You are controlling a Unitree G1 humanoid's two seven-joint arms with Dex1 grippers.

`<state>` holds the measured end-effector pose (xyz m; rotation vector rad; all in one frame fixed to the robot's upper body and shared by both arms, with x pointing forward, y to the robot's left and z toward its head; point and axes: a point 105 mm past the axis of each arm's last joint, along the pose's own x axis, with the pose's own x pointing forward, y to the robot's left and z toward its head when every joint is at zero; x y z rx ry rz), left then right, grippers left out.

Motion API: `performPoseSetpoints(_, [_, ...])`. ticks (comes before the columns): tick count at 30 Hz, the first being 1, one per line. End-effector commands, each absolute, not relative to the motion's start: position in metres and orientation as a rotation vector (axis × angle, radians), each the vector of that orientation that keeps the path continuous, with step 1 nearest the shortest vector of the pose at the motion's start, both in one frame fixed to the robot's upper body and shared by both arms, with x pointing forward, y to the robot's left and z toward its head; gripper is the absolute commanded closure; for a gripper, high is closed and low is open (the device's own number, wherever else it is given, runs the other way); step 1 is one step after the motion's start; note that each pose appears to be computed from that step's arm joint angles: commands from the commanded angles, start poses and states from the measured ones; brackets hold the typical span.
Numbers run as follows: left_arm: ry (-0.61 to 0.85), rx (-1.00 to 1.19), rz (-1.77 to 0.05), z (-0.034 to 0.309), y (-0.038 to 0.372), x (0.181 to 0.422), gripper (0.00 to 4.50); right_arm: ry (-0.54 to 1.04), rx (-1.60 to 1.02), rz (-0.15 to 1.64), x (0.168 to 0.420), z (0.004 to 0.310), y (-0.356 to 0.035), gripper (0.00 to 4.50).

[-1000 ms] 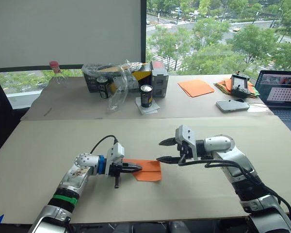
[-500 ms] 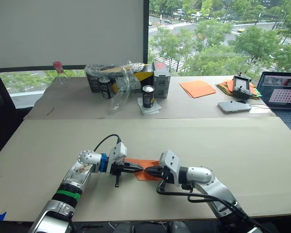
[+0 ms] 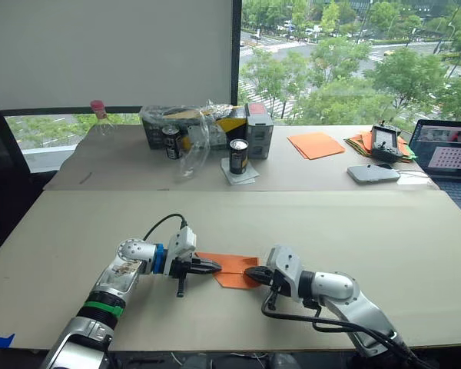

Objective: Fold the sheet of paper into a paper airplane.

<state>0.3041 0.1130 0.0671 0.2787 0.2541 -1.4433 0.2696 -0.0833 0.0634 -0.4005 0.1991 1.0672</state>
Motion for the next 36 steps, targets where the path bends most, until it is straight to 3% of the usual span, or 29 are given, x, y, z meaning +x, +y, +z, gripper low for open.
performPoseSetpoints(1, [0.290, 0.306, -1.439, 0.060, 0.116, 0.305, 4.50, 0.309, -0.417, 0.987, 0.268, 0.044, -0.116, 4.45])
performPoseSetpoints(7, [0.288, 0.304, -1.445, 0.058, 0.113, 0.305, 4.50, 0.262, -0.407, 0.934, 0.275, 0.066, -0.130, 4.45])
performPoseSetpoints(11, [0.288, 0.304, -1.447, 0.057, 0.113, 0.304, 4.50, 0.073, -0.375, 0.967, 0.281, 0.113, -0.110, 4.45])
performPoseSetpoints(16, [0.289, 0.305, -1.445, 0.056, 0.113, 0.304, 4.50, -0.039, -0.350, 0.993, 0.286, 0.139, -0.083, 4.45])
performPoseSetpoints(20, [0.284, 0.308, -1.447, 0.057, 0.110, 0.303, 4.50, 0.091, -0.359, 1.080, 0.284, 0.101, -0.061, 4.45])
performPoseSetpoints(27, [0.281, 0.299, -1.421, 0.060, 0.108, 0.300, 4.50, 0.177, -0.311, 1.027, 0.289, 0.074, -0.065, 4.45])
performPoseSetpoints(36, [0.334, 0.325, -1.251, 0.065, 0.158, 0.304, 4.50, 0.237, -0.371, 0.998, 0.289, 0.060, -0.079, 4.45])
